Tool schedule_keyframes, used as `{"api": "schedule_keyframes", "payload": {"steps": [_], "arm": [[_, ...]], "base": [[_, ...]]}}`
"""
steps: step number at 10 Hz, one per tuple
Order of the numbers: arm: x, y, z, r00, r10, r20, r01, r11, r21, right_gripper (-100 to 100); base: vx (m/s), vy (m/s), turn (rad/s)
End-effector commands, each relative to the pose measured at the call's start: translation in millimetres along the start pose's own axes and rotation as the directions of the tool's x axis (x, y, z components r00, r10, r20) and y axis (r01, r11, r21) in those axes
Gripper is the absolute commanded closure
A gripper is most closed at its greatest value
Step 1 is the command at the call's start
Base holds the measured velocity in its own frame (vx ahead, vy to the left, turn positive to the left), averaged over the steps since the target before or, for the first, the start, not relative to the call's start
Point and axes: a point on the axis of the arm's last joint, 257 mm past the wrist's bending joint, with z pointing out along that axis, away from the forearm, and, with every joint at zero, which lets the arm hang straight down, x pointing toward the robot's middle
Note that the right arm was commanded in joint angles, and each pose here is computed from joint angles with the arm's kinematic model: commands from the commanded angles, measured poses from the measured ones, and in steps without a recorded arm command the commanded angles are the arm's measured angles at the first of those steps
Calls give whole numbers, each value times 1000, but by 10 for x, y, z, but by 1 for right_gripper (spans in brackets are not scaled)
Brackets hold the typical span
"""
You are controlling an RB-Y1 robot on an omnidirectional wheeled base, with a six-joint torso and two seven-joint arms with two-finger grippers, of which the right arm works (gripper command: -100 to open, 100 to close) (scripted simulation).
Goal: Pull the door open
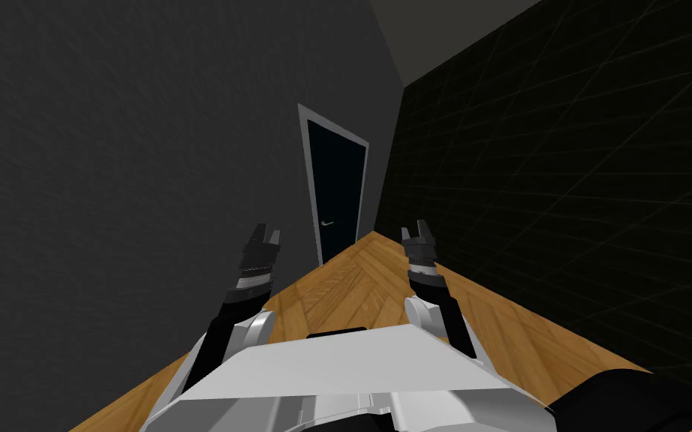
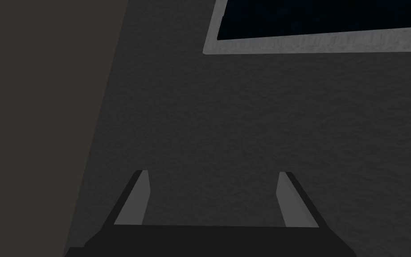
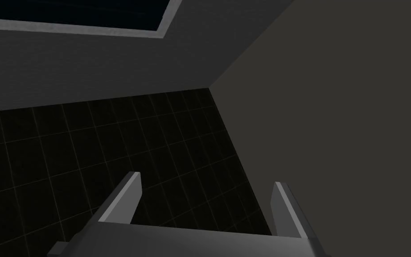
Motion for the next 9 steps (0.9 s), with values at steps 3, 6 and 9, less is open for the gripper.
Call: {"api": "schedule_keyframes", "payload": {"steps": [3, 6, 9], "arm": [[20, -226, -29, 1000, 11, -7, -11, 1000, 29, -100], [38, -444, -63, 1000, 22, -12, -21, 998, 57, -100], [59, -718, -115, 999, 35, -17, -33, 995, 93, -100]], "base": [[70, -1, 102], [42, -3, 101], [77, -12, 129]]}}
